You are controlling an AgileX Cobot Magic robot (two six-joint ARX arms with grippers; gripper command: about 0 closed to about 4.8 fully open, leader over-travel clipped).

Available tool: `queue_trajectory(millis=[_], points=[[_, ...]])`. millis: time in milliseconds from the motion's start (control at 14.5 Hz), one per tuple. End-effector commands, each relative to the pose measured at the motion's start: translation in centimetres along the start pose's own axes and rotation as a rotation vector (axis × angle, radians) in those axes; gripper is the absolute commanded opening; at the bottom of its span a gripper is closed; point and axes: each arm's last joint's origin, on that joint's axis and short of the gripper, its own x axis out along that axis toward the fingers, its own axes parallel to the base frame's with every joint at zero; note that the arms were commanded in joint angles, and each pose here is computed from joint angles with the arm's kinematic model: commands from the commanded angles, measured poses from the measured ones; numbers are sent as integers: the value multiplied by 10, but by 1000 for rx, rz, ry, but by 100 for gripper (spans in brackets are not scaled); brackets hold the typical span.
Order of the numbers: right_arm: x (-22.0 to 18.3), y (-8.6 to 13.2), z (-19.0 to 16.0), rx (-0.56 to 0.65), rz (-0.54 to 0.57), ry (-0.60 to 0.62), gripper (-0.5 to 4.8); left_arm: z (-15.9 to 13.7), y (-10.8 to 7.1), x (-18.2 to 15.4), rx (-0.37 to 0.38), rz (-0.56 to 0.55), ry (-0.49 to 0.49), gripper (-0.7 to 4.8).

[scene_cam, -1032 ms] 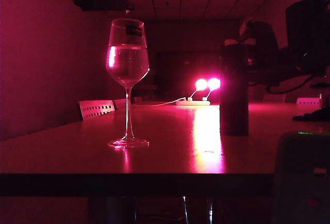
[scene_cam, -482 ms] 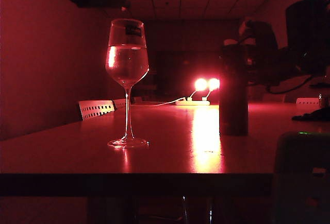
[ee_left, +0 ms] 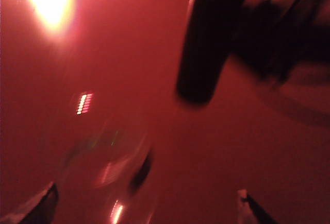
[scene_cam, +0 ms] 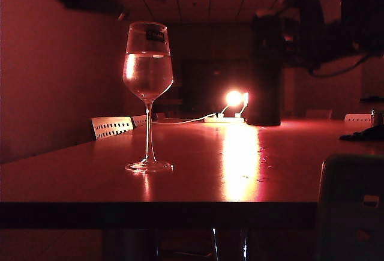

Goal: Pick up the black thermos cup, pour some water from it into the stemmed glass, and then put the thermos cup back on the table.

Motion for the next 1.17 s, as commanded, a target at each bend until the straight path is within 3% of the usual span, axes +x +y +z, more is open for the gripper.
queue_trajectory(millis=[69, 275, 619, 895, 1170], points=[[-4, 14, 34, -87, 38, -97, 183, 6, 1, -18, 1, 102, 5, 479], [-8, 34, 52, -154, 81, -97, 183, 15, -1, -45, 4, 148, -39, 479], [-15, 52, 74, -242, 85, -85, 183, 11, -5, -77, -11, 188, 23, 479], [3, 77, 100, -381, 125, -47, 183, 10, -4, -73, -26, 186, 26, 479], [18, 78, 109, -470, 110, -76, 183, 6, -3, -60, -28, 186, 72, 479]])
